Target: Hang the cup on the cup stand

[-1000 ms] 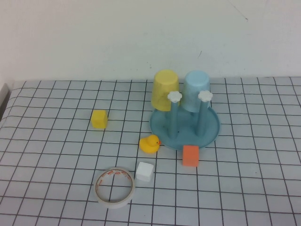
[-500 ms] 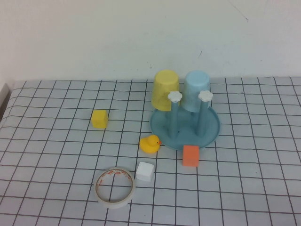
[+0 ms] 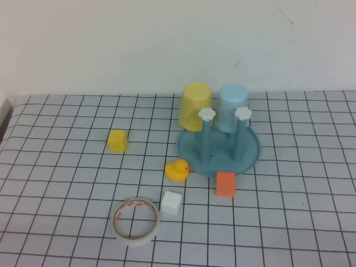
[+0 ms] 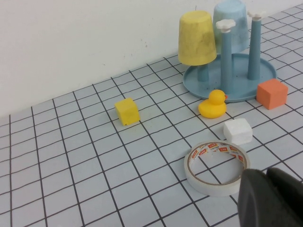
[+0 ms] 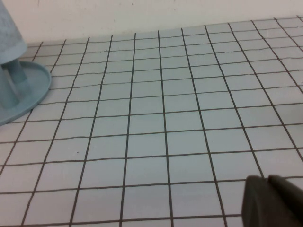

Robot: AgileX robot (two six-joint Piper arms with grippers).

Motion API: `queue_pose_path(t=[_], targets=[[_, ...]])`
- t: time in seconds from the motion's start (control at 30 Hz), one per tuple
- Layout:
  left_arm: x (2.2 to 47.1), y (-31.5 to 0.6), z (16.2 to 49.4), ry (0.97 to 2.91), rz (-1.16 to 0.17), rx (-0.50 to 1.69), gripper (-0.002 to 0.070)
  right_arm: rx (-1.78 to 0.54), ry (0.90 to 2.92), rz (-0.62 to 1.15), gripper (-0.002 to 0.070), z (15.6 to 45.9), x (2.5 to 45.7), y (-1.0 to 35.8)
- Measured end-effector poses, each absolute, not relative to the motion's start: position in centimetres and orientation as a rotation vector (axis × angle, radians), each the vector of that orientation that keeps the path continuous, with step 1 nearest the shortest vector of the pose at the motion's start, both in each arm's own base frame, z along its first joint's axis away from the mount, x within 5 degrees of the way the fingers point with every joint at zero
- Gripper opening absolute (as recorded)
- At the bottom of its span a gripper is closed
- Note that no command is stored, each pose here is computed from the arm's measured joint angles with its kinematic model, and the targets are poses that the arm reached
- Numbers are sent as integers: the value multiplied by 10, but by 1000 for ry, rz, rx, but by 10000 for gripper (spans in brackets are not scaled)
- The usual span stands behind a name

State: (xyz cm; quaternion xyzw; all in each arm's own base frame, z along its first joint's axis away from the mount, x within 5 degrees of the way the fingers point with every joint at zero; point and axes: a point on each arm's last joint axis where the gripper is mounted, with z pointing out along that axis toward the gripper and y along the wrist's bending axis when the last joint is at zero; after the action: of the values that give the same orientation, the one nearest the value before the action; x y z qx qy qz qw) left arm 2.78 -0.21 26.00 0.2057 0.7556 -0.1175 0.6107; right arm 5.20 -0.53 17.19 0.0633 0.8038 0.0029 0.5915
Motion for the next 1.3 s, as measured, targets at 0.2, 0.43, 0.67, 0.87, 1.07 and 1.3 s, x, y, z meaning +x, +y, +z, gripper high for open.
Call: queue_pose_path(t=[0.2,0.43,0.67,0.87,1.07,1.3], targets=[[28,-2,260,1744,-271,475,-2,147,1871,7,-1,172,52,-5],[28,-2,260,1744,-271,475,-2,148,1875,6,-1,172,52,-5],[28,-2,260,1744,-271,475,-2,149,1879,6,-1,171,52,-5],[28,-3,259,1735,-252,501,-1,149,1881,5,-1,171,52,-5],[35,-10,247,1660,-185,526,-1,149,1881,5,-1,171,52,-5],[47,-10,229,1600,-104,269,-1,149,1881,5,-1,171,52,-5]])
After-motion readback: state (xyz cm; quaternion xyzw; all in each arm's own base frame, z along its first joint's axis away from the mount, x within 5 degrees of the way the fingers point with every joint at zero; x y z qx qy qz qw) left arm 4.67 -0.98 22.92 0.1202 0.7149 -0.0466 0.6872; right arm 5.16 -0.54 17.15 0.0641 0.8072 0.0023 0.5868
